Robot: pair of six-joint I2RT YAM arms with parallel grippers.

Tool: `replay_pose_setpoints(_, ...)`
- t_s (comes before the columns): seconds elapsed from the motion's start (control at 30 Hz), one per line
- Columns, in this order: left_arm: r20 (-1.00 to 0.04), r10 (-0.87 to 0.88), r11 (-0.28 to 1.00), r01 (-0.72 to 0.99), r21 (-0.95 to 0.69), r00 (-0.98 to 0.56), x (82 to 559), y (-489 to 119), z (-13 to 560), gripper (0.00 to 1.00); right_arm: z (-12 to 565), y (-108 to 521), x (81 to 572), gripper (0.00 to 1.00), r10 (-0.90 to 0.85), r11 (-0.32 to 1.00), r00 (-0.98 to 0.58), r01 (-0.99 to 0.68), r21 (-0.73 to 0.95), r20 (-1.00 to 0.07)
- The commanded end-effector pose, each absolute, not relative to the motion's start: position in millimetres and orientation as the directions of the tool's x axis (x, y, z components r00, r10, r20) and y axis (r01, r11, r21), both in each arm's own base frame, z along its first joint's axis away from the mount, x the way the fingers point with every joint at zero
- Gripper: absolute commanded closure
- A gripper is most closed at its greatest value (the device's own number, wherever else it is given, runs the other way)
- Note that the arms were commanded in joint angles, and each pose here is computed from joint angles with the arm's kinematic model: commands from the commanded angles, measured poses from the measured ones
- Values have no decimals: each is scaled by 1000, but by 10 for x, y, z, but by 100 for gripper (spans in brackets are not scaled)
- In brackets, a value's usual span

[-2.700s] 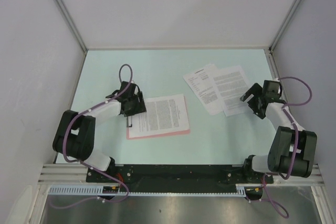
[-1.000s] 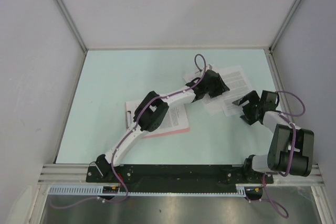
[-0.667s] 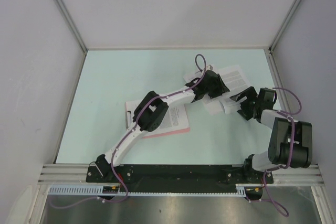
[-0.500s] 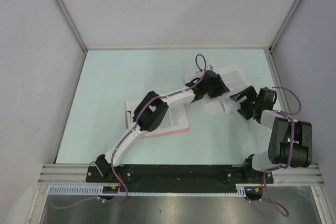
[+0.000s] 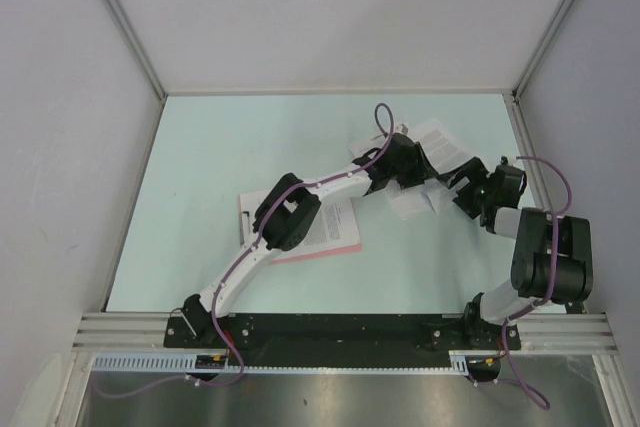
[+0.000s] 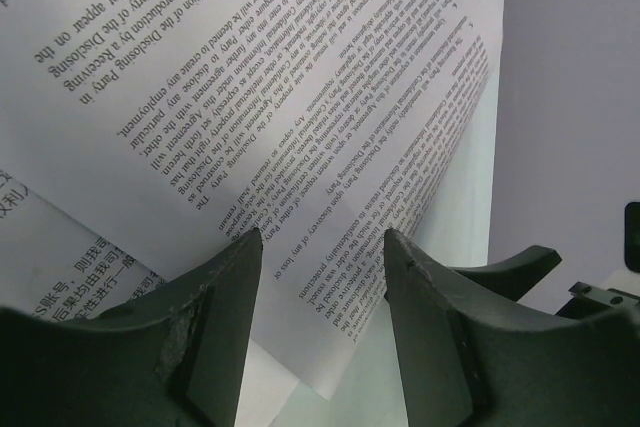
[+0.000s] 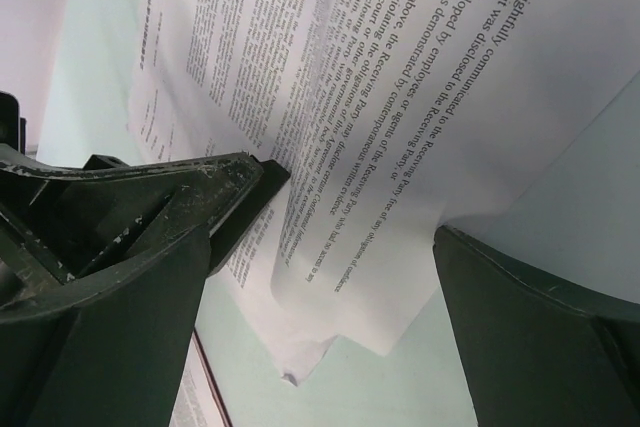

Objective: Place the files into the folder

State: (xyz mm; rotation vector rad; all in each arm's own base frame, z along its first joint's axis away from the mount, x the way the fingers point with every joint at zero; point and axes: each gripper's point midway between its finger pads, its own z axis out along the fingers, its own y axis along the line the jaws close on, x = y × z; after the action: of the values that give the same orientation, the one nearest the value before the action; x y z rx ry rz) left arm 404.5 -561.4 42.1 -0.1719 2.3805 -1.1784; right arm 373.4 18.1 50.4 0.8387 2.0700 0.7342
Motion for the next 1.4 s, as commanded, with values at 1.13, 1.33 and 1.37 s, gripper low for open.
replay_pose_setpoints(1.13, -308, -206, 664, 98, -741, -929, 3808, -5533, 125, 40, 416, 188, 4120, 0, 729, 620, -595, 364, 695, -339)
replay_pose_setpoints(1.33, -313, -204, 667, 103, -738, -927, 3818, -5512, 145, 40, 670, 345, 4083, 0, 718, 591, -602, 262, 763, -350)
replay_pose_setpoints(1.37, -314, -205, 668, 102, -738, -927, 3819, -5509, 147, 40, 688, 340, 4078, 0, 718, 593, -599, 258, 763, -355)
